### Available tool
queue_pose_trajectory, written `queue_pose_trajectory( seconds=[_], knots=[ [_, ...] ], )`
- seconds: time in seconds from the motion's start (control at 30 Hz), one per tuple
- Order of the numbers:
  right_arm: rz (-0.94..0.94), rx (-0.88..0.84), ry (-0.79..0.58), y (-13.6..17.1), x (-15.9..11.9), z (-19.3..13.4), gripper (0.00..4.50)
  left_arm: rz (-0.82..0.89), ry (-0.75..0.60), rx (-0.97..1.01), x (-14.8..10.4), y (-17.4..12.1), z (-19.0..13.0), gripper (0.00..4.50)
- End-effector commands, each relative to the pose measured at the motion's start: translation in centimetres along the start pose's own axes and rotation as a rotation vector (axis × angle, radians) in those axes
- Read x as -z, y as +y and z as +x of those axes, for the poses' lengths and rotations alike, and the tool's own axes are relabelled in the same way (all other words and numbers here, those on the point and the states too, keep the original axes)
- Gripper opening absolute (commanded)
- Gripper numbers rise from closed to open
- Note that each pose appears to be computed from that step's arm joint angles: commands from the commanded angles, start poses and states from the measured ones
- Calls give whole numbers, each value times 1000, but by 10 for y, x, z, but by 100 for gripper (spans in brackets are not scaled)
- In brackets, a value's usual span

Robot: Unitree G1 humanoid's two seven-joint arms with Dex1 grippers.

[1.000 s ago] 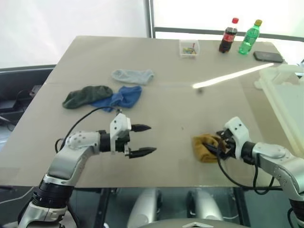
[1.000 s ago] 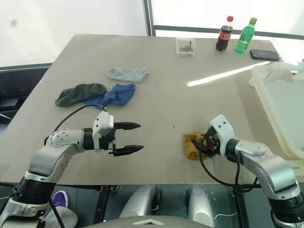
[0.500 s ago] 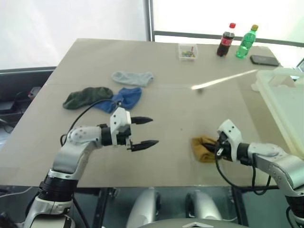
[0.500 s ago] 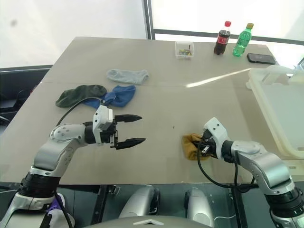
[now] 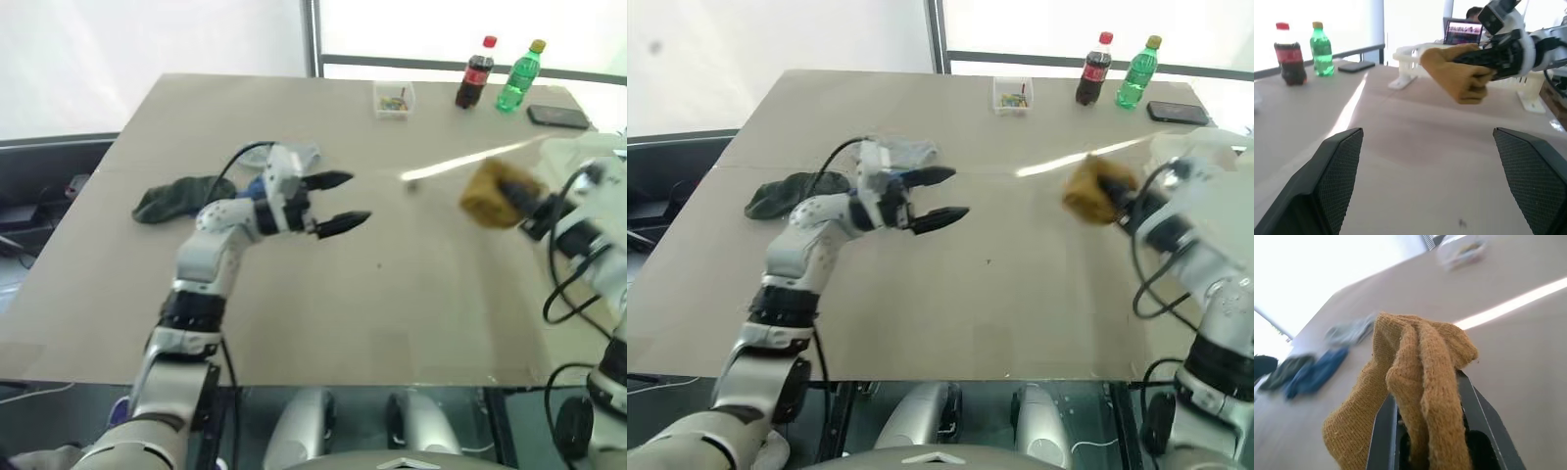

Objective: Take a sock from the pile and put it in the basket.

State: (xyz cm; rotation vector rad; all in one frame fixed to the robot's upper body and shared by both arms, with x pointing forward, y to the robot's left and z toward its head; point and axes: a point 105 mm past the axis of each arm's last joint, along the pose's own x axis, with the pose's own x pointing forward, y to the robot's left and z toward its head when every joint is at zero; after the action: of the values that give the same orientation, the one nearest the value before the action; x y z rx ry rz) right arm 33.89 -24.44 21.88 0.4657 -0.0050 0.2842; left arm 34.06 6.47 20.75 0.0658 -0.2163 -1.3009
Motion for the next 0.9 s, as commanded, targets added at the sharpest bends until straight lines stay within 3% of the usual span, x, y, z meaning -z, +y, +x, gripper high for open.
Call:
queue_pose_trajectory(
  seconds=[0.03, 0.1, 0.2, 0.33, 0.53, 0.83, 0.9],
  knots=[
    [81, 208, -257, -37, -70, -7, 0, -3, -102, 44, -22, -10, 30, 450],
    [100, 303, -304, -57, -88, -7, 0, -10, -139, 65, -29, -17, 43, 450],
    [104, 475, -314, -89, -93, -3, 0, -15, -164, 73, -33, -24, 57, 450],
    [123, 699, -261, -138, -68, 8, 0, -7, -175, 60, -36, -33, 73, 450],
    [139, 813, -183, -166, -41, 16, 0, -51, -188, 22, -29, -44, 88, 450],
    [90, 808, -191, -163, -51, 19, 422, -39, -165, 24, -22, -52, 79, 450],
    [99, 790, -198, -161, -51, 17, 444, -45, -164, 20, -22, -51, 79, 450]
  ],
)
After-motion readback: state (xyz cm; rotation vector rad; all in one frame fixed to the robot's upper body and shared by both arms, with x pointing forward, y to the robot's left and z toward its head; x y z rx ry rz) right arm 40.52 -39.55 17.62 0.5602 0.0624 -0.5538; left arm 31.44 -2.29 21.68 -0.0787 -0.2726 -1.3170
